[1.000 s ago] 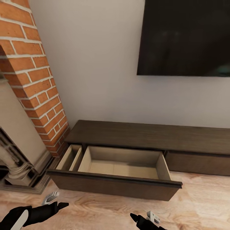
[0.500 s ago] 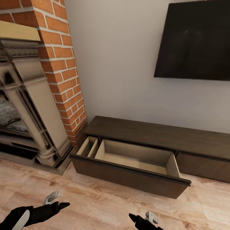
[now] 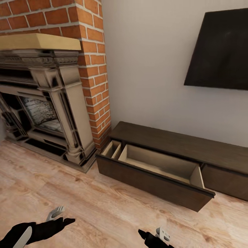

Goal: Place each of the two pumpkins and all three candles from the living room inside a cabinet in the living room (use any cabinet), then make sure every cabinet is closed, and position the cauldron so it is next to a table in the living room.

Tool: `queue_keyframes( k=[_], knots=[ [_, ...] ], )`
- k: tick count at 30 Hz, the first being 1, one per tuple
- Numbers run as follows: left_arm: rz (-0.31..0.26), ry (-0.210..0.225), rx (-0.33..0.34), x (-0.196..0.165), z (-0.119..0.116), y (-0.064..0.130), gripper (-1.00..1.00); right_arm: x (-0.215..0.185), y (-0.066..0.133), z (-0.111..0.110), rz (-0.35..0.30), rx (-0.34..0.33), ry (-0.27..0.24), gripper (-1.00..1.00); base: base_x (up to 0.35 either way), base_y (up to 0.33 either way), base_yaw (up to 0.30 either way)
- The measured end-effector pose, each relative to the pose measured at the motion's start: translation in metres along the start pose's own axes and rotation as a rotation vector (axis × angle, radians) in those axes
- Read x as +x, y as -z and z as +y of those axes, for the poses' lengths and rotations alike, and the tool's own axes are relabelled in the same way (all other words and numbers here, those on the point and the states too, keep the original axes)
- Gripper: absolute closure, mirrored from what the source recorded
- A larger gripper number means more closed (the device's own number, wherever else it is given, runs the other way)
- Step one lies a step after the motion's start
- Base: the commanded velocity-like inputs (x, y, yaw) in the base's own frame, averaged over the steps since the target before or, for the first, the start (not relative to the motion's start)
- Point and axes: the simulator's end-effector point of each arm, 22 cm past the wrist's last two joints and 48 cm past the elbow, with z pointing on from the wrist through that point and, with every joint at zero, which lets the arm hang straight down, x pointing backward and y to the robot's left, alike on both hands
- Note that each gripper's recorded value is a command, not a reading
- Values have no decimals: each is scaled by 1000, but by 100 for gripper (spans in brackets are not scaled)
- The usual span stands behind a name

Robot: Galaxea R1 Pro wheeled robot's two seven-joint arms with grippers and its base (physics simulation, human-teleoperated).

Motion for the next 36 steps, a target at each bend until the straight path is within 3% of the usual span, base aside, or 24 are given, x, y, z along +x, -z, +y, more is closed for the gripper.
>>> queue_keyframes(
  k=[16,27,32,36],
  knots=[
    [-1,-1,-1,-1,-2,3,-100,1,1,6,0,-3,0,-100,-326,0,291],
    [-8,2,1,-3,-2,4,-100,8,0,13,12,-10,11,-100,-37,0,291],
    [-39,-10,-4,-7,1,4,-100,11,-1,13,21,-7,29,-100,-1,0,291],
    [-100,-36,-28,-12,15,2,-100,12,-1,12,24,-5,33,-100,0,0,291]
  ],
)
